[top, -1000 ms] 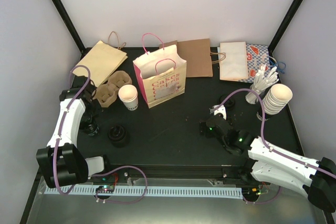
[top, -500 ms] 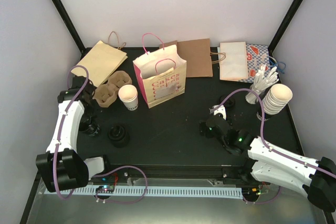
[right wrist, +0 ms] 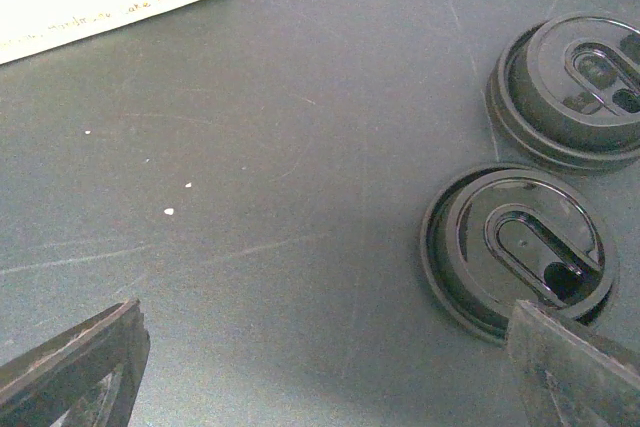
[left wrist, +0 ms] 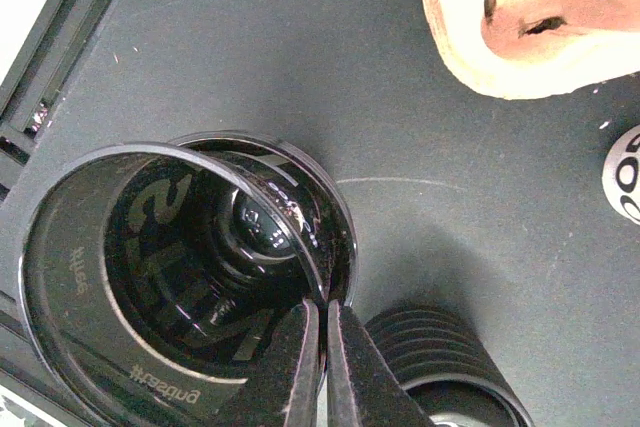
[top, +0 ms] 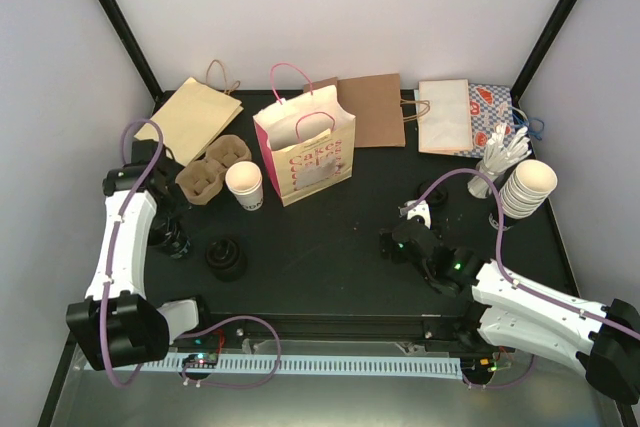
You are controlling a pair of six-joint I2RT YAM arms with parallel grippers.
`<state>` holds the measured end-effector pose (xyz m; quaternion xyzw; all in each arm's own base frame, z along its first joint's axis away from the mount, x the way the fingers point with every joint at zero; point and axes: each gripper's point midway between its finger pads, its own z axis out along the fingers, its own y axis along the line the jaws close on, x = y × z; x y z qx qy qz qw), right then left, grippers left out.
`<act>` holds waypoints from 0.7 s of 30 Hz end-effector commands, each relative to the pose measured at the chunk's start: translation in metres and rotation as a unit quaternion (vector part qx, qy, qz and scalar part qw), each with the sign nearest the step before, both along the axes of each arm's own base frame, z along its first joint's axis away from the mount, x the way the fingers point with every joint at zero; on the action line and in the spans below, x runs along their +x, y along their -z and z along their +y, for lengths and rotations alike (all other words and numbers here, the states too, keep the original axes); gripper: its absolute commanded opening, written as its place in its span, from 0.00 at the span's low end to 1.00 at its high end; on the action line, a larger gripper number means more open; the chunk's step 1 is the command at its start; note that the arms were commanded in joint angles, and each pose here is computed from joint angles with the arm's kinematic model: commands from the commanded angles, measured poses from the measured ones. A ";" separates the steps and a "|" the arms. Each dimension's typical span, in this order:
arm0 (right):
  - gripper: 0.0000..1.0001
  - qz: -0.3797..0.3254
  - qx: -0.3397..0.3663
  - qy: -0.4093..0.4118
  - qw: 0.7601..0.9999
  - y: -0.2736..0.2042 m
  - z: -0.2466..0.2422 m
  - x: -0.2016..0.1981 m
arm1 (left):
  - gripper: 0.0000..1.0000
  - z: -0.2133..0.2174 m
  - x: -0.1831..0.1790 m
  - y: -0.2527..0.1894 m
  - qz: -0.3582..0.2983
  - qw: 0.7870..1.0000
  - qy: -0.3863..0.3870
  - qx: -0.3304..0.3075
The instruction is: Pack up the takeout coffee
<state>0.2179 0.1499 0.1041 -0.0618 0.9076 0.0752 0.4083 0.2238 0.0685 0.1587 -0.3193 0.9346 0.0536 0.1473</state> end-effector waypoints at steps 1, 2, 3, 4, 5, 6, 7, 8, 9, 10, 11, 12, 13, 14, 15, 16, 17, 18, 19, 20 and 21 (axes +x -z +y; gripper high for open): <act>1.00 -0.016 0.016 0.013 1.000 -0.013 0.003 0.007 | 0.02 0.003 -0.003 -0.029 -0.021 1.000 -0.009 0.012; 1.00 -0.016 0.016 0.013 1.000 -0.013 0.002 0.007 | 0.02 0.004 -0.003 -0.034 -0.023 1.000 -0.010 0.016; 1.00 -0.016 0.016 0.013 1.000 -0.013 0.002 0.007 | 0.02 0.005 -0.004 -0.040 -0.026 0.999 -0.013 0.020; 1.00 -0.016 0.016 0.012 1.000 -0.013 0.003 0.007 | 0.02 0.006 -0.006 -0.045 -0.029 0.999 -0.016 0.024; 1.00 -0.016 0.016 0.012 1.000 -0.013 0.003 0.007 | 0.01 0.007 -0.007 -0.050 -0.032 0.999 -0.018 0.028; 1.00 -0.015 0.016 0.012 1.000 -0.012 0.003 0.007 | 0.02 0.008 -0.008 -0.056 -0.035 0.999 -0.020 0.031; 1.00 -0.015 0.016 0.012 1.000 -0.013 0.003 0.007 | 0.02 0.009 -0.009 -0.060 -0.037 0.999 -0.022 0.033; 1.00 -0.015 0.015 0.011 1.000 -0.012 0.004 0.007 | 0.01 0.009 -0.011 -0.066 -0.040 0.998 -0.023 0.035; 1.00 -0.014 0.015 0.011 1.000 -0.012 0.004 0.007 | 0.02 0.009 -0.012 -0.071 -0.042 0.998 -0.025 0.038; 1.00 -0.014 0.015 0.011 1.000 -0.012 0.004 0.007 | 0.02 0.009 -0.014 -0.075 -0.044 0.998 -0.025 0.039; 1.00 -0.014 0.014 0.010 1.000 -0.012 0.004 0.007 | 0.02 0.009 -0.016 -0.081 -0.049 0.998 -0.025 0.040; 1.00 -0.013 0.014 0.011 1.000 -0.012 0.004 0.007 | 0.02 0.008 -0.018 -0.087 -0.052 0.997 -0.025 0.041; 1.00 -0.013 0.014 0.011 1.000 -0.011 0.004 0.007 | 0.02 0.008 -0.020 -0.092 -0.057 0.997 -0.026 0.041; 1.00 -0.013 0.014 0.011 1.000 -0.012 0.004 0.007 | 0.02 0.007 -0.021 -0.099 -0.064 0.997 -0.025 0.041; 1.00 -0.013 0.014 0.011 1.000 -0.012 0.004 0.007 | 0.02 0.006 -0.023 -0.106 -0.073 0.996 -0.024 0.041; 1.00 -0.013 0.014 0.011 1.000 -0.012 0.004 0.007 | 0.02 0.005 -0.023 -0.117 -0.088 0.995 -0.023 0.041; 1.00 -0.013 0.014 0.011 1.000 -0.012 0.004 0.007 | 0.02 0.003 -0.024 -0.125 -0.100 0.994 -0.020 0.039; 1.00 -0.013 0.014 0.011 1.000 -0.012 0.004 0.007 | 0.02 0.002 -0.025 -0.132 -0.112 0.993 -0.017 0.037; 1.00 -0.013 0.014 0.011 1.000 -0.012 0.004 0.007 | 0.02 0.000 -0.026 -0.139 -0.124 0.992 -0.015 0.035; 1.00 -0.013 0.014 0.011 1.000 -0.011 0.004 0.007 | 0.01 -0.001 -0.026 -0.146 -0.135 0.990 -0.016 0.033; 1.00 -0.013 0.014 0.011 1.000 -0.012 0.004 0.007 | 0.02 -0.003 -0.027 -0.150 -0.143 0.989 -0.016 0.029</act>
